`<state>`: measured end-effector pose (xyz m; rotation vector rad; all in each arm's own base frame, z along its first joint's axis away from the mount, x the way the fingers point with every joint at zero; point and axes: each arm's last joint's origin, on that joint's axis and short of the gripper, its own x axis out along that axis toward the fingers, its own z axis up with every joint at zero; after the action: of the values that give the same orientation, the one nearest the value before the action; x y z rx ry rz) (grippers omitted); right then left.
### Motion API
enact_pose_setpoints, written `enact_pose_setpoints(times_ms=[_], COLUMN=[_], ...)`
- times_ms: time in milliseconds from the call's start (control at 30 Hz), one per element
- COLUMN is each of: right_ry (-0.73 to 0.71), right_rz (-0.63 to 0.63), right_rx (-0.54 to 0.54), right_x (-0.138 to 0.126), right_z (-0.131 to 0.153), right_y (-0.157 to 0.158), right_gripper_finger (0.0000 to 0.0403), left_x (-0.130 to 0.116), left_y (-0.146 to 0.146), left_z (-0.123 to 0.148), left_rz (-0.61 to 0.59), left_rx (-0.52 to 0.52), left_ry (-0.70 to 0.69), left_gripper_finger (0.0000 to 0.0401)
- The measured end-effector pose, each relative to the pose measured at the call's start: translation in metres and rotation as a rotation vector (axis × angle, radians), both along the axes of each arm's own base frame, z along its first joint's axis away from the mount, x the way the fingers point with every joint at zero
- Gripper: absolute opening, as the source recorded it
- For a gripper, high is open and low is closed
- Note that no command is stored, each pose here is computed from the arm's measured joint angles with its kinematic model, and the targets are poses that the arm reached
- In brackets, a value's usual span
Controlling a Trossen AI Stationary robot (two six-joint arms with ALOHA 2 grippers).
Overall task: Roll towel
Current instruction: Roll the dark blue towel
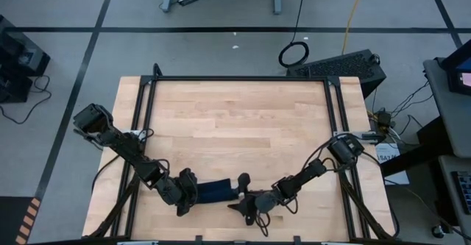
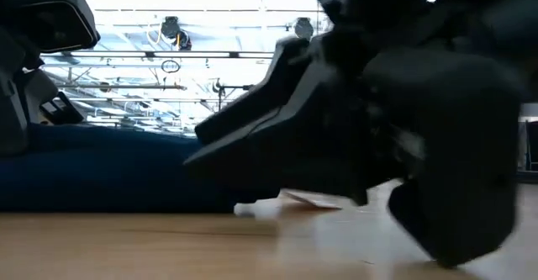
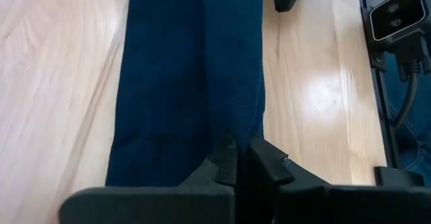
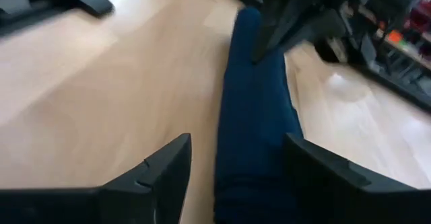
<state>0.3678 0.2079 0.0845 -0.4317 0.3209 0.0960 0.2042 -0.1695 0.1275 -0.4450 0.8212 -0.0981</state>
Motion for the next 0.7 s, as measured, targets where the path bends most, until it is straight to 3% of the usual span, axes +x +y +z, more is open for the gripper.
enact_pose_setpoints(times_ms=[433,700], right_ry=[0.073,0.103], right_rz=[0.004,-0.054], right_rx=[0.105,0.16], right_x=[0.009,0.013], right_z=[-0.005,-0.008], right_y=[-0.019,-0.03], right_gripper_finger=[0.0225,0.027], left_x=[0.0,0.0], left_y=[0.0,0.0], left_z=[-0.001,-0.001], left_rz=[0.01,0.008], left_rx=[-0.004,-0.001], left_ry=[0.01,0.009], left_gripper_finger=[0.0013,0.0013])
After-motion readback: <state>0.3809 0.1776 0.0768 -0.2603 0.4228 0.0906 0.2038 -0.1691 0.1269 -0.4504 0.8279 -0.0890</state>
